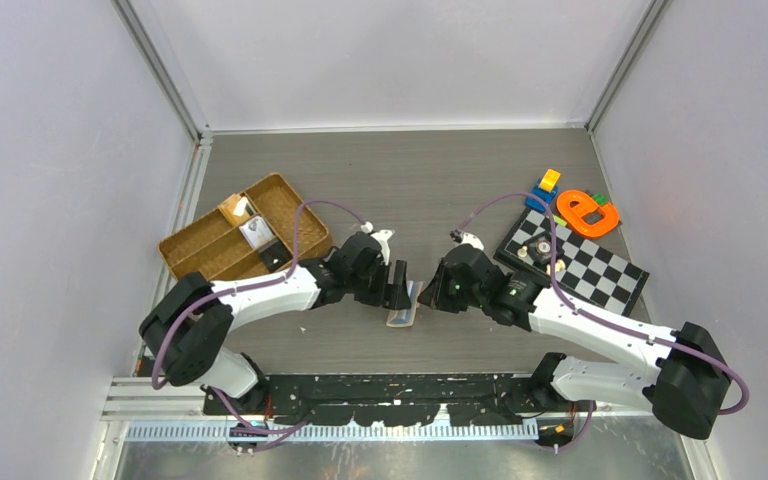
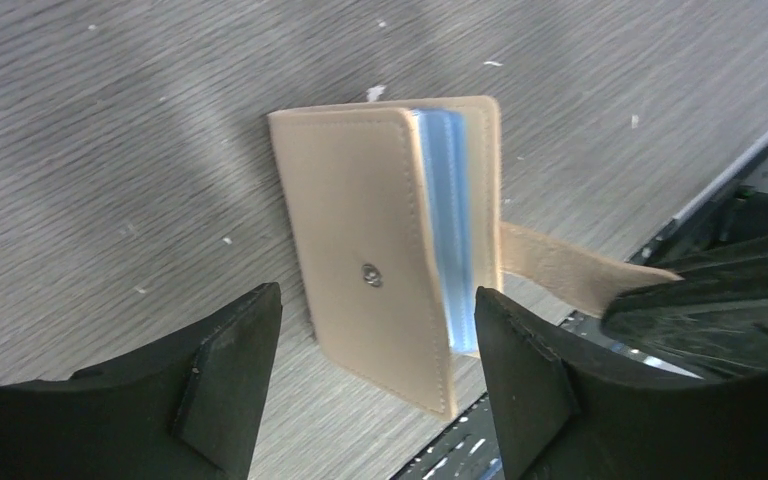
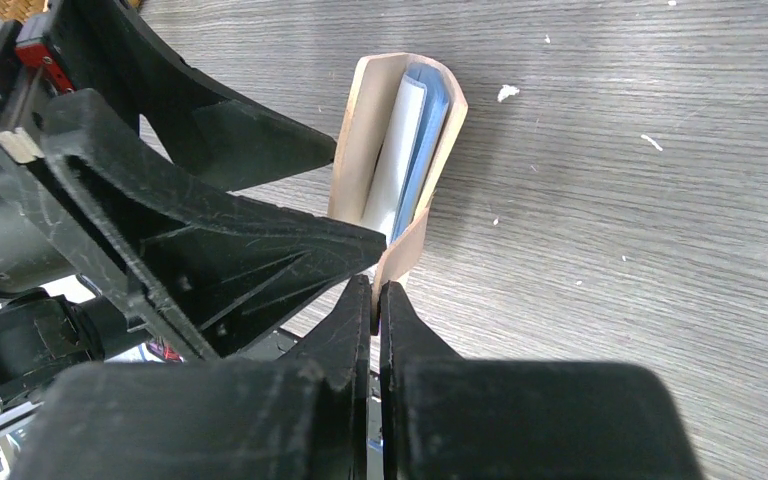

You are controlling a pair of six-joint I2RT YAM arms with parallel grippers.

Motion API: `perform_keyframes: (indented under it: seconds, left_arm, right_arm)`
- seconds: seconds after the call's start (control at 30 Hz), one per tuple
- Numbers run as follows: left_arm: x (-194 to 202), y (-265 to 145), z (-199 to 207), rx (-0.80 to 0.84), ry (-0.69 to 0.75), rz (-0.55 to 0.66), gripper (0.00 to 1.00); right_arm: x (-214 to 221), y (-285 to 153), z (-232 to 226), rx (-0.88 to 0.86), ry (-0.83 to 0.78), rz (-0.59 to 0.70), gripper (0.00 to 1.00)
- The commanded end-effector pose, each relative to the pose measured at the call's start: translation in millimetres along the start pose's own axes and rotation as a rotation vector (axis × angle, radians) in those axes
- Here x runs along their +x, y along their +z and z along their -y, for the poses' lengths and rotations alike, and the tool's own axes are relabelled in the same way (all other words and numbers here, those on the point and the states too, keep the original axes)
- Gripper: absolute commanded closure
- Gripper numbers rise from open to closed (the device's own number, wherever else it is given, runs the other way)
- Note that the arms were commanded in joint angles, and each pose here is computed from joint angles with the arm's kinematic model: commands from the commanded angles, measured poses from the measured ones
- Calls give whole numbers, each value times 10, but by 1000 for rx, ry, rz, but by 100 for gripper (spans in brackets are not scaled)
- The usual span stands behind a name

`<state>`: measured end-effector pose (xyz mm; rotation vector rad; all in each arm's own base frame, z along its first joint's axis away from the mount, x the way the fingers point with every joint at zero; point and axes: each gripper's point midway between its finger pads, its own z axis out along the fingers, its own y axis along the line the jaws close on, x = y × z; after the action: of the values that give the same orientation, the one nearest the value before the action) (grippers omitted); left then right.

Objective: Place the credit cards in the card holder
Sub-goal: Open the card holder at the center of the board.

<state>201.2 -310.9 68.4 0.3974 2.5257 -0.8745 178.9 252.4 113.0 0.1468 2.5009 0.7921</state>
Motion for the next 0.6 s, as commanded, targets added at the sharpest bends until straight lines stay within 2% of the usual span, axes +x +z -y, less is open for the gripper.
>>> perform_keyframes:
  seconds: [0.0,0.3,0.57]
  left_arm:
    - [-44,-12,-99,-82,37,6,29]
    - [-28,15,-89,-90,51,-1,32]
    - [-13,72,-34,-80,64,-14,29]
  right_arm:
    - [-109,-60,-152,-54,-5,45,99]
    - [-106,-57,-142,-50,-5,43,99]
    - [-98,-47,-134,-48,-6,41,99]
